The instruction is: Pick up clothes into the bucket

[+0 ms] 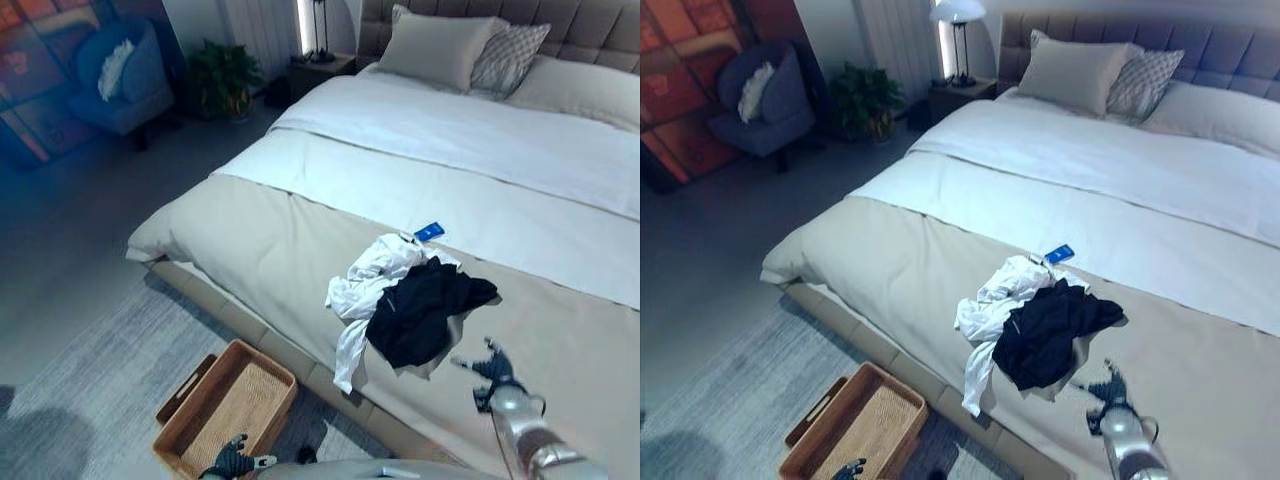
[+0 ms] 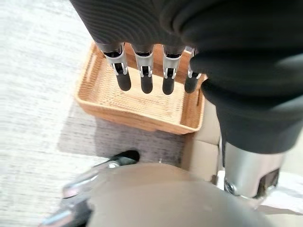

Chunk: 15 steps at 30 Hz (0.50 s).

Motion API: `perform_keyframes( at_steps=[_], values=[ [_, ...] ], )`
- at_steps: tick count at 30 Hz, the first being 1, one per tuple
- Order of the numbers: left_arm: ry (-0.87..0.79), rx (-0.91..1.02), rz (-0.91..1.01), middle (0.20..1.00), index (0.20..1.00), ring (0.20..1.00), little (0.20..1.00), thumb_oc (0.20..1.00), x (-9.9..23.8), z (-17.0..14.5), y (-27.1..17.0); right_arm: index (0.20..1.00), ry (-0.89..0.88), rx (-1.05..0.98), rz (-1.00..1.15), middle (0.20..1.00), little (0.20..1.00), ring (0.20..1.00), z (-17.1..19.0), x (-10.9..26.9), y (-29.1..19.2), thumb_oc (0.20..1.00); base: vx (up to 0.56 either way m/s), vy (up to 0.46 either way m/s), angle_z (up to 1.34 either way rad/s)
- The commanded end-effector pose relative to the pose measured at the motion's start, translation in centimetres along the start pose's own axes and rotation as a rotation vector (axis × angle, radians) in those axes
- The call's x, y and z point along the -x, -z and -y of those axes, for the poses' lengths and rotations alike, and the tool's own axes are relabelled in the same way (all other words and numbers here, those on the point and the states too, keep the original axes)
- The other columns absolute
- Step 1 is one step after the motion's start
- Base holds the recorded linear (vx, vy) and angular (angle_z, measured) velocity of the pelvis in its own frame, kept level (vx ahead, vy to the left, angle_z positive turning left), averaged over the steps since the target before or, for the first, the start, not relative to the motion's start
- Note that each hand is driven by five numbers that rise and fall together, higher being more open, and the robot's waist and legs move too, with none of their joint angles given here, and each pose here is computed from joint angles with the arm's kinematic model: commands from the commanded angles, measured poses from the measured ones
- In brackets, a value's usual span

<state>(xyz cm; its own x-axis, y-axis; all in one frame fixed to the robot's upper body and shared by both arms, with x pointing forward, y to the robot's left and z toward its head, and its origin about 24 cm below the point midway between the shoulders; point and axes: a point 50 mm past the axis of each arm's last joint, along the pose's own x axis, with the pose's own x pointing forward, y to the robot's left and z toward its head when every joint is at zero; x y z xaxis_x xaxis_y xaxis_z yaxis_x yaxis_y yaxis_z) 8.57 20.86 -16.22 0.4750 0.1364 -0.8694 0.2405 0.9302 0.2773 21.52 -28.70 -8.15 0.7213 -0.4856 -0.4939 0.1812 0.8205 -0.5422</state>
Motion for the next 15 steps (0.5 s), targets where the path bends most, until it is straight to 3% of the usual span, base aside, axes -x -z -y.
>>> perform_keyframes(
  at_steps=[1, 15],
  values=[
    [-0.049, -0.002, 0.11, 1.0, 1.0, 1.0, 1.0, 1.0, -0.9, -0.9, -3.9, 1.0, 0.146, -0.029, 0.183, 1.0, 1.0, 1.0, 2.5, -1.7, -6.1, 1.0, -0.11, -0.056, 0.28],
    [-0.036, 0.084, 0.247, 1.0, 1.0, 1.0, 1.0, 1.0, -1.0, 0.8, -7.9, 1.0, 0.264, -0.174, 0.314, 1.0, 1.0, 1.0, 4.4, -2.6, -13.3, 1.0, -0.06, -0.038, 0.31]
  ],
)
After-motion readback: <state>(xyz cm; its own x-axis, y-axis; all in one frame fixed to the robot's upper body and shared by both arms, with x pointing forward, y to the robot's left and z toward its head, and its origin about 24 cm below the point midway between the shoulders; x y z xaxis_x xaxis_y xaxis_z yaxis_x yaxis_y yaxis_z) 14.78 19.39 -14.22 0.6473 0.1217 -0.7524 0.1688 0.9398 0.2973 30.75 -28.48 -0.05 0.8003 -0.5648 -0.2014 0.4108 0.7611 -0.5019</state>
